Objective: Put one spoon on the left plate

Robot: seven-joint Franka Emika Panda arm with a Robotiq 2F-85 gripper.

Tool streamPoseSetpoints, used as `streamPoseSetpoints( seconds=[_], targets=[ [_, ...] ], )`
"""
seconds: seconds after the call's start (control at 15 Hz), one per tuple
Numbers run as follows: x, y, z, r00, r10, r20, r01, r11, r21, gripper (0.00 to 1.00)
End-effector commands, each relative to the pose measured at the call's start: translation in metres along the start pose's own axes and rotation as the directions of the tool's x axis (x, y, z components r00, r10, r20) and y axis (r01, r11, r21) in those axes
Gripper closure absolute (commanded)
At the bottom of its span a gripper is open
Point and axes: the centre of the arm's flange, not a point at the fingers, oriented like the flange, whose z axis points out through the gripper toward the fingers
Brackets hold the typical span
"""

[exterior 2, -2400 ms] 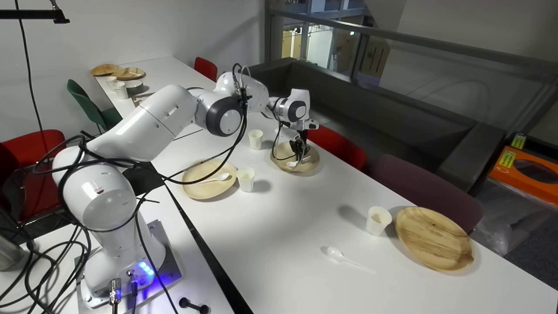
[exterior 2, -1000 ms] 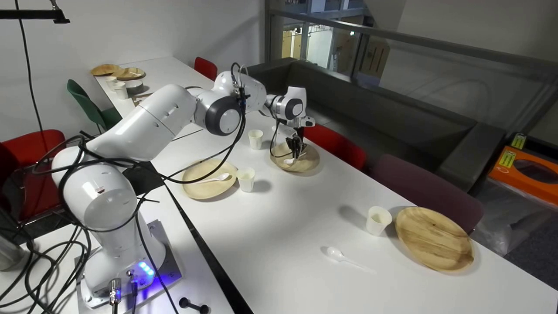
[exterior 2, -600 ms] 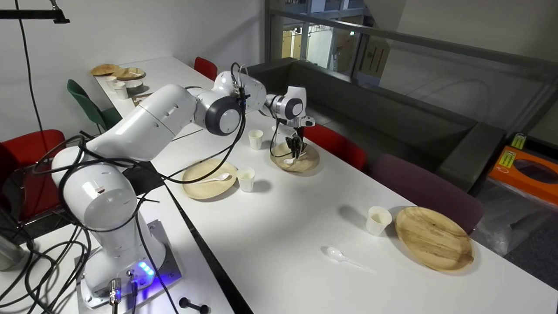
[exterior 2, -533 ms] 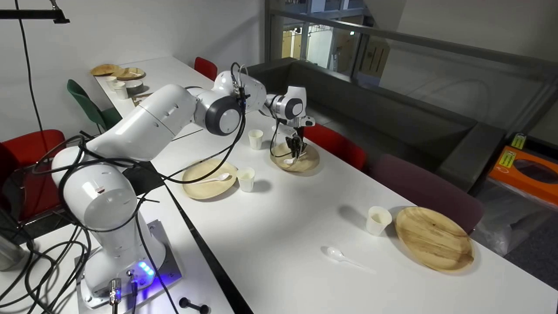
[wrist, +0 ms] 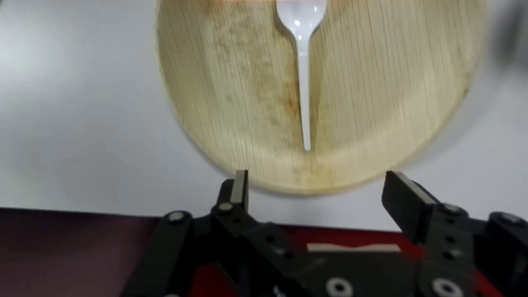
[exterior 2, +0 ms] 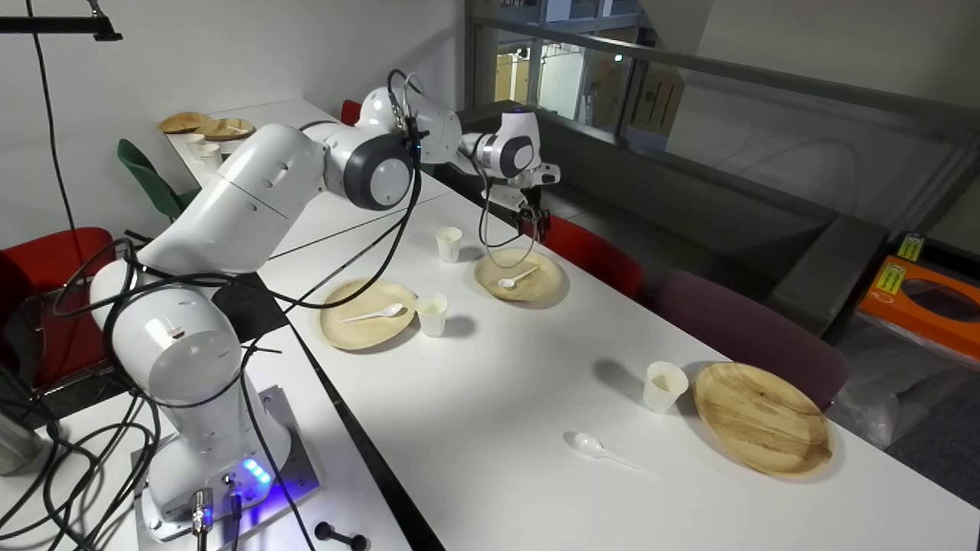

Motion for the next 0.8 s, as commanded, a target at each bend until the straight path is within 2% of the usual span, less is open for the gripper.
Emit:
streamPoseSetpoints(
  seconds=[0.0, 0.2, 0.4, 0.47, 0.73],
  targets=[
    [-0.047, 0.009, -0.076, 0.995, 0.059, -0.084, -0.063, 0.997, -0.046, 0.00],
    [-0.068, 0.001, -0.117, 0.990, 0.109, -0.094, -0.116, 0.990, -0.074, 0.00],
    [-0.098, -0.014, -0.141, 0.985, 0.138, -0.100, -0.146, 0.986, -0.081, 0.00],
    [-0.038, -0.020, -0.120, 0.988, 0.121, -0.101, -0.127, 0.990, -0.057, 0.00],
    [-0.061, -0.030, -0.133, 0.988, 0.125, -0.091, -0.131, 0.989, -0.063, 0.00]
  ],
)
